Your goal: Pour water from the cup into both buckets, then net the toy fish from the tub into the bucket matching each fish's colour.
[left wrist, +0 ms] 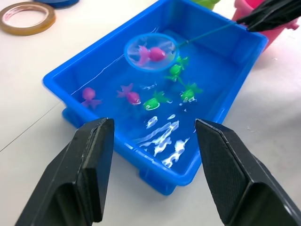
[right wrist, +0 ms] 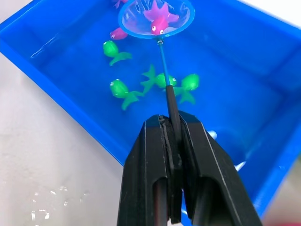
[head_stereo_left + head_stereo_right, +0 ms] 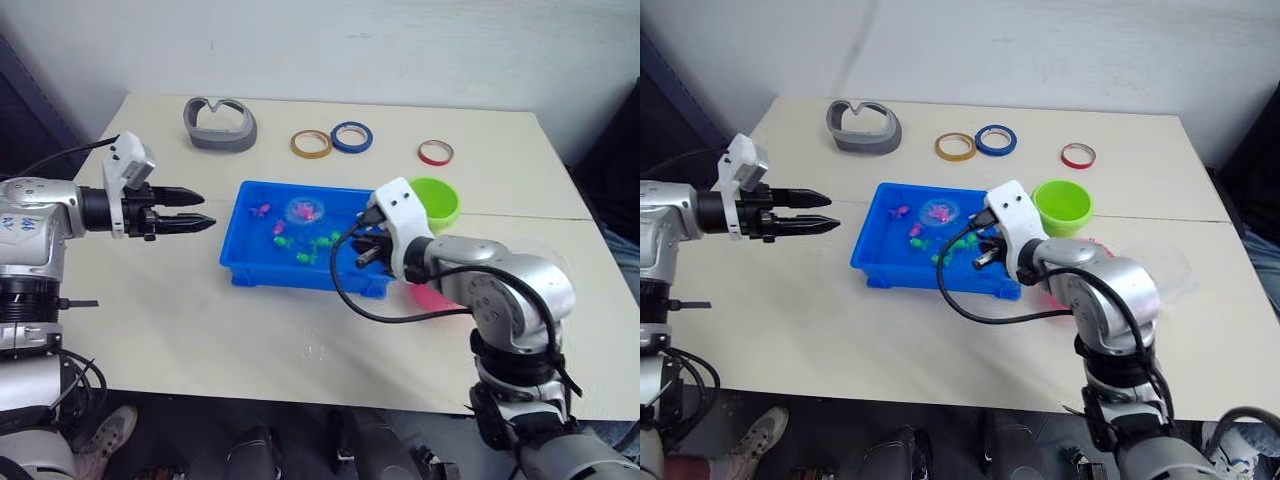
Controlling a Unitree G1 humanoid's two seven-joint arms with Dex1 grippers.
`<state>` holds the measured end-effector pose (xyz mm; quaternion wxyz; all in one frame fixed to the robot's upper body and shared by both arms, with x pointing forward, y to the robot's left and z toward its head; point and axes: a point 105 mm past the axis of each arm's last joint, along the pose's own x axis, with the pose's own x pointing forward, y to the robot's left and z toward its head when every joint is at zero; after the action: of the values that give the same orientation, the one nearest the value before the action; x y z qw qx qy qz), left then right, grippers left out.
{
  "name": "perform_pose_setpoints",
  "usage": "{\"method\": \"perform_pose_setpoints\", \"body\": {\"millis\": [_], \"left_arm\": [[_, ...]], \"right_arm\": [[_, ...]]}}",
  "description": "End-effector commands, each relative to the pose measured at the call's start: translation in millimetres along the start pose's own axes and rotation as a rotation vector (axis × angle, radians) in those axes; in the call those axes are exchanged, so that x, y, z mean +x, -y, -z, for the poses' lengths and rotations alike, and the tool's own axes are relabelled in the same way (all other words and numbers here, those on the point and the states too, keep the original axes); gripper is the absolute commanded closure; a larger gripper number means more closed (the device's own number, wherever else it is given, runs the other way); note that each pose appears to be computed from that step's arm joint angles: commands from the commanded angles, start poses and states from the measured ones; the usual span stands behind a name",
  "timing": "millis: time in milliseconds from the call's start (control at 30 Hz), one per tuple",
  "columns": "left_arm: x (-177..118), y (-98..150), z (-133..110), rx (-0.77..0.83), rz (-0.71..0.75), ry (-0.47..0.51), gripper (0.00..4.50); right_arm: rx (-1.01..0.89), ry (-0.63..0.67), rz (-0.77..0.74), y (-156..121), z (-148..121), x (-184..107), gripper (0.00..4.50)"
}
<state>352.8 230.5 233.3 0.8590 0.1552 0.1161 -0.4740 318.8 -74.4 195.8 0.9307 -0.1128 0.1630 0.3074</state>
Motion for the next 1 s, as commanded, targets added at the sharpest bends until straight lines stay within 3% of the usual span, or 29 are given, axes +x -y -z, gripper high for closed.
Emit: {"method": "perform_pose_setpoints", "body": {"millis": [33, 567, 1000], "left_arm": [[4.3, 6.1, -24.1, 0.080, 0.046, 0.042, 1.48], [59.3, 15.0, -44.6, 0.133, 0.230, 0.106, 1.48], [97.7, 25.4, -57.4, 0.155, 0.355, 0.160, 1.48]], "right_arm": [[-0.051, 0.117, 0.026, 9.8, -15.6, -26.1, 4.50], [-0.067, 0.149, 0.185, 46.7, 15.7, -123.5, 4.50], [-0.066, -0.011, 0.416, 67.5, 67.7, -199.4, 4.50]]}}
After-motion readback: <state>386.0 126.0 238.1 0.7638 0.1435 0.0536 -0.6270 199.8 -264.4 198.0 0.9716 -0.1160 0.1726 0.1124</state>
